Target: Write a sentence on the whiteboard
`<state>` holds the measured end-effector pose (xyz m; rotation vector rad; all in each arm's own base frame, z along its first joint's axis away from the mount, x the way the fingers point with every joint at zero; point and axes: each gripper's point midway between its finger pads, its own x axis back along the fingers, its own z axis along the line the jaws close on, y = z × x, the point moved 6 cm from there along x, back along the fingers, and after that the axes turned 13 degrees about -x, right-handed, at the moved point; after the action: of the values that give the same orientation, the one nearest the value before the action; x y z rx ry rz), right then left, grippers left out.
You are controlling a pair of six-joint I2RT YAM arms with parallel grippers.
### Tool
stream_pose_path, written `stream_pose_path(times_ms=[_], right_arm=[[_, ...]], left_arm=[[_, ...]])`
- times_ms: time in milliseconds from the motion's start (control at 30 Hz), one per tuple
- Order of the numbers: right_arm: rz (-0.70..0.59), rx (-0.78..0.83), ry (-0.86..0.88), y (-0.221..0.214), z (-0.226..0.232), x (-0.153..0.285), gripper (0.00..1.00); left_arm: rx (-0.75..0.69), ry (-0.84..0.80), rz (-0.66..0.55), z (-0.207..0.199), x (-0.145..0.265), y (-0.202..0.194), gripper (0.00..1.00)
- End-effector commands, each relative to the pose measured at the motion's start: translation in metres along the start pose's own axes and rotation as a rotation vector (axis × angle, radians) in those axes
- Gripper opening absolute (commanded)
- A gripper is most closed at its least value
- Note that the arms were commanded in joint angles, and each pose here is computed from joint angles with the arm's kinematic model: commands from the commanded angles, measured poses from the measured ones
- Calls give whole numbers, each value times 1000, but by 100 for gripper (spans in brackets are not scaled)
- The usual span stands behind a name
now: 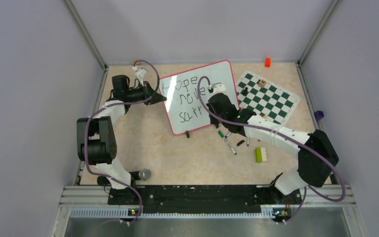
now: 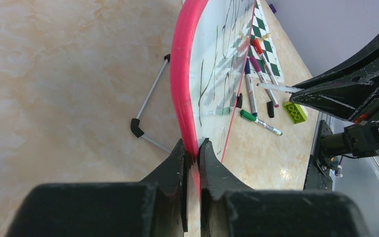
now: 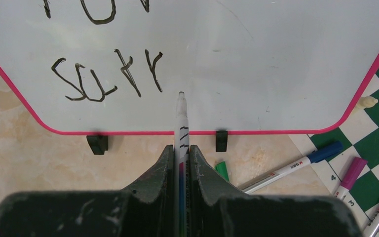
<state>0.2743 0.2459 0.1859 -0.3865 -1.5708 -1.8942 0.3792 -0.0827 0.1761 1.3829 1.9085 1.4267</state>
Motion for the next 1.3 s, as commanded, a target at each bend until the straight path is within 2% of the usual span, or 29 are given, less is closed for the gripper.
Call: stream_pose_path(times_ms=[0,567,800,1267], right_arm=[[-31,-33,26,18,7,7,0],[2,-11,16,24,11,-4,0],[-12,3,37,44,13,-5,0],[22,-2,-5,28,9,-26,0]], left_arm=[[-82,167,71,24,-6,-23,0],[-87,166,81,23,-8,-24,0],[-83,168,85,23,-9,-24,0],[-86,167,85,23,-9,-24,0]])
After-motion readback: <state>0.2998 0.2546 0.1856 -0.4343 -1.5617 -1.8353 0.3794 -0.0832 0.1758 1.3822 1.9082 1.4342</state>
